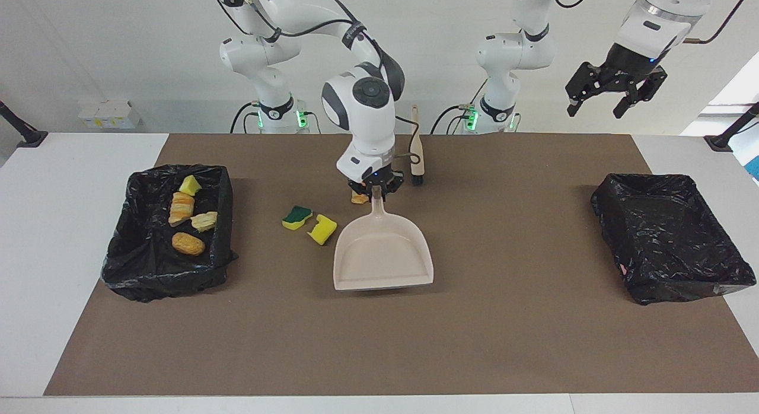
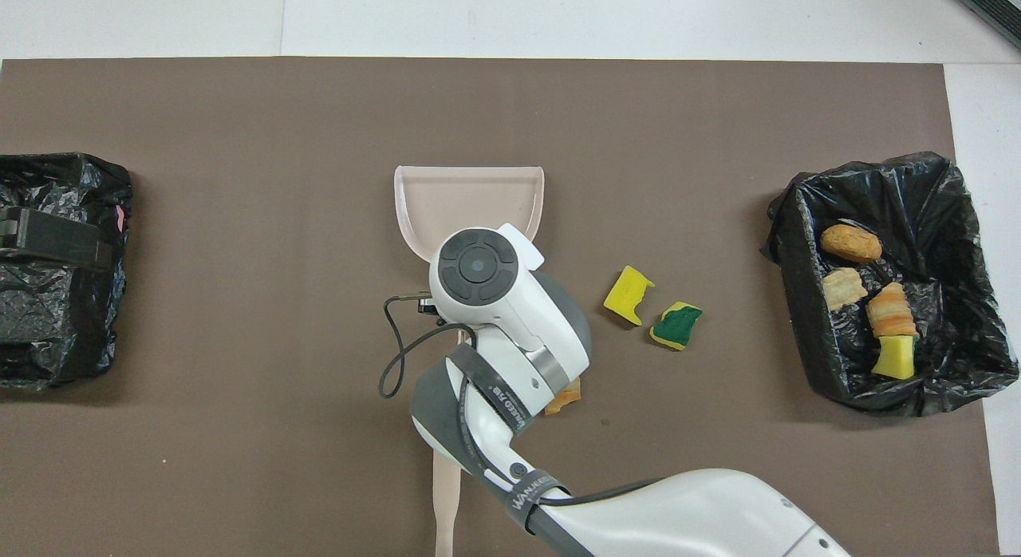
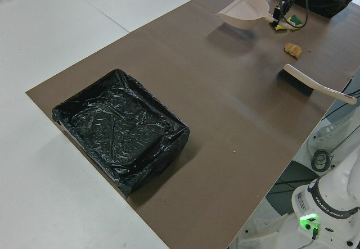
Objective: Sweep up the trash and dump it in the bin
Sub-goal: 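Return the dustpan to the table center with the right gripper and release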
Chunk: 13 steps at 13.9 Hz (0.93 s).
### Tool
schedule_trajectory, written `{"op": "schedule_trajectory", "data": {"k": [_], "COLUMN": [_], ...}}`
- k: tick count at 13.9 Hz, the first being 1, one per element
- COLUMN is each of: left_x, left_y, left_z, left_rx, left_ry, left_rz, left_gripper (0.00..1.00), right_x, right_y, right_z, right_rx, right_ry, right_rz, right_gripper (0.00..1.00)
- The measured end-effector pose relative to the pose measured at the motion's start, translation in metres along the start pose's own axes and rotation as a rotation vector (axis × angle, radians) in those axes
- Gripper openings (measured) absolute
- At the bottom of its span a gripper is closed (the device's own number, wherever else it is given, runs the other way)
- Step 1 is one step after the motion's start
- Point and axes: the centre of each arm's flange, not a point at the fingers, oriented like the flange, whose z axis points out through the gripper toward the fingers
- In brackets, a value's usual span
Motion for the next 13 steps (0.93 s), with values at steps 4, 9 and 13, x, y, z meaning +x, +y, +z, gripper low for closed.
{"op": "schedule_trajectory", "data": {"k": [4,9,13], "left_x": [0.000,0.000,0.000], "left_y": [0.000,0.000,0.000], "left_z": [0.000,0.000,0.000], "left_rx": [0.000,0.000,0.000], "left_ry": [0.000,0.000,0.000], "left_rz": [0.000,0.000,0.000], "left_gripper": [1.00,1.00,1.00], "right_x": [0.024,0.029,0.008], "right_y": [-0.003,0.018,0.049], "right_z": [0.000,-0.060,-0.116], "right_rx": [0.031,0.011,-0.030], "right_ry": [0.075,0.077,-0.007], "right_rz": [-0.004,0.024,0.065], "right_gripper": [0.61,1.00,1.00]}}
